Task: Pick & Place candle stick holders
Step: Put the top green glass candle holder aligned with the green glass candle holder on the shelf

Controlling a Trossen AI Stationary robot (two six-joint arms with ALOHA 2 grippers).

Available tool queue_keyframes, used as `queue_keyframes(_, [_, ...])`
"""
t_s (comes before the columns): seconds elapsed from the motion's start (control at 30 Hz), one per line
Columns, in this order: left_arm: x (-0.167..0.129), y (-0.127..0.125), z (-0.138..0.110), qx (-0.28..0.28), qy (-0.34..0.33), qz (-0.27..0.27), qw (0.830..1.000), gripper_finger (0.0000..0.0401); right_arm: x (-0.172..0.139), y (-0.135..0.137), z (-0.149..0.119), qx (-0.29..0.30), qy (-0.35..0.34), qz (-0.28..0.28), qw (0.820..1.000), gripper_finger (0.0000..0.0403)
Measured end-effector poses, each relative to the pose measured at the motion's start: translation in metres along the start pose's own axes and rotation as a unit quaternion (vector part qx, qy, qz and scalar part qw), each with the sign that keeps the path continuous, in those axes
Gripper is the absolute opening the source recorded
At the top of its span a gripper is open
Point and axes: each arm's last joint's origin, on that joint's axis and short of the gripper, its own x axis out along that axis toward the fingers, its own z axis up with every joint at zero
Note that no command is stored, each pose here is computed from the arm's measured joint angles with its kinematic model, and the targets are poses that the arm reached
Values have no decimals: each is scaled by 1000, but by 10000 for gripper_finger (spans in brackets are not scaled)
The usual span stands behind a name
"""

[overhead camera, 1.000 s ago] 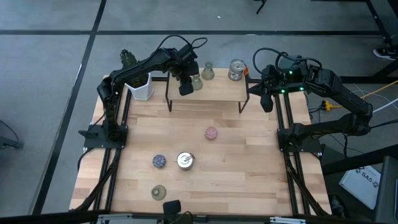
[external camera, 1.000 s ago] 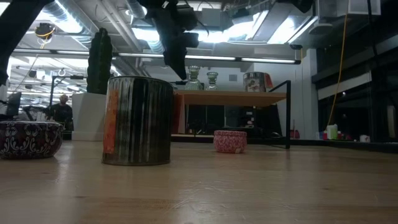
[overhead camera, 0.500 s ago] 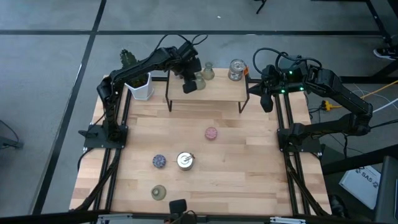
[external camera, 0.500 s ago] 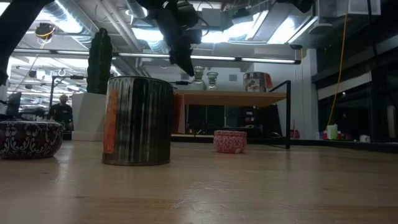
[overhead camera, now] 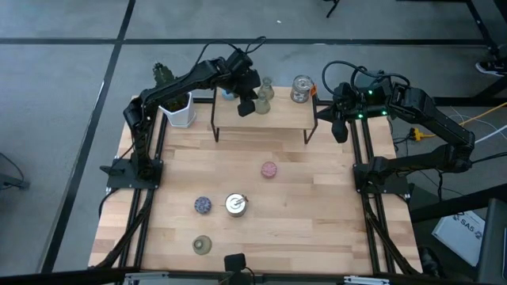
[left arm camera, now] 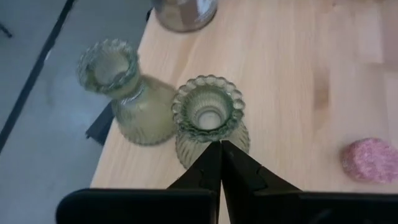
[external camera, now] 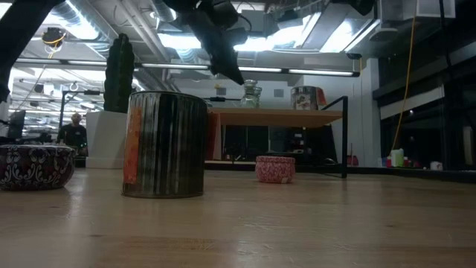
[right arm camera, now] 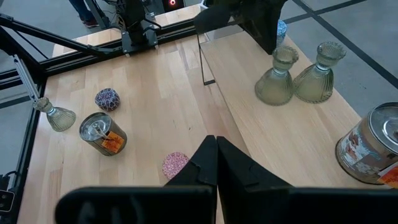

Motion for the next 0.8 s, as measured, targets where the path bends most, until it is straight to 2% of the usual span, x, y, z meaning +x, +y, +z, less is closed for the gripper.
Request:
queue_keyframes(0.4, [0, -1, -1, -10, 2, -11, 1000, 1, 0, 0, 0, 0, 0, 0, 1000, 1])
queue_keyframes(0.63, [0, -9, -7, -19, 33, -52, 998, 2, 0, 0, 0, 0, 0, 0, 1000, 1])
queue_keyframes(0.8, [-7, -12, -5, -16, 25, -53, 998, 1, 0, 0, 0, 0, 0, 0, 1000, 1])
